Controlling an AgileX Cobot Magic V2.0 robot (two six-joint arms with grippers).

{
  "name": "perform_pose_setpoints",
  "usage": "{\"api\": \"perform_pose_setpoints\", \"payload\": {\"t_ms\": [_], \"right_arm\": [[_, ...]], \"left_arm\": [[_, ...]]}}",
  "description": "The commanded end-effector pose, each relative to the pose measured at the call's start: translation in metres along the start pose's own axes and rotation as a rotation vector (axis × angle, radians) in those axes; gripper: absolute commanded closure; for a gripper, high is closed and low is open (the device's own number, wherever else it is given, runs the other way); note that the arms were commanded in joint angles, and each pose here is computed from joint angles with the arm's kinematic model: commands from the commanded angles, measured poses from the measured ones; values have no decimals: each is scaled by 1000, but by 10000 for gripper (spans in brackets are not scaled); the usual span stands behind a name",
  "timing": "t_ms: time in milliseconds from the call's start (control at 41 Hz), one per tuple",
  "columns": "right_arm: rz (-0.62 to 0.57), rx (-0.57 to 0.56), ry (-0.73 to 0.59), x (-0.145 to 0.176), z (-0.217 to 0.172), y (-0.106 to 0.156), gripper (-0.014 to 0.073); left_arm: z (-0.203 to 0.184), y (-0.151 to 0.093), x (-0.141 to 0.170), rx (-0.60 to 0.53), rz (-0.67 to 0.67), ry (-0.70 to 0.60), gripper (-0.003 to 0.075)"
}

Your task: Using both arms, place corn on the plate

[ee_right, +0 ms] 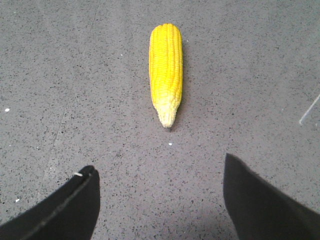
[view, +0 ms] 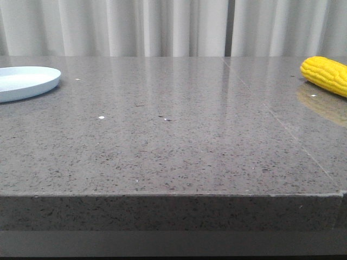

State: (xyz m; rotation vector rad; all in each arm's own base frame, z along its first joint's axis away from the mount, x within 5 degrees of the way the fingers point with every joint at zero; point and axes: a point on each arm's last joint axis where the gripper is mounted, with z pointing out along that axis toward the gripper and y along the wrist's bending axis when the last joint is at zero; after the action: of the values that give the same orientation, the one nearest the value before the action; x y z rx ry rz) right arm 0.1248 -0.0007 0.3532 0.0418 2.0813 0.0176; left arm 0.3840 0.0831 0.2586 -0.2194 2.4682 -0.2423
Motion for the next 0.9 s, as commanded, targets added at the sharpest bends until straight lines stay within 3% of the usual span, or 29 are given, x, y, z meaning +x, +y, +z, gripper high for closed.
{"api": "perform_pose_setpoints", "payload": {"t_ms": [0,463,537,780,829,878], "right_arm": [[-11,9,-86,-13,-3,-1,52],[-11,9,-86,-13,-3,-1,52],[-11,9,-86,-13,-3,-1,52],[-11,9,-86,-13,-3,-1,52],[-11,9,-86,-13,-3,-1,52],[-11,9,-86,-13,-3,-1,52]], "left_arm": [[-22,-13,-18,8,21,-126,210],[-1,-8,-10,20,19,-42,227],[-1,-8,-10,20,21,-42,300],[-1,-8,-10,18,21,-49,685],[-1,-8,-11,17,21,-50,739],[-3,-8,-12,16,23,-60,741]]}}
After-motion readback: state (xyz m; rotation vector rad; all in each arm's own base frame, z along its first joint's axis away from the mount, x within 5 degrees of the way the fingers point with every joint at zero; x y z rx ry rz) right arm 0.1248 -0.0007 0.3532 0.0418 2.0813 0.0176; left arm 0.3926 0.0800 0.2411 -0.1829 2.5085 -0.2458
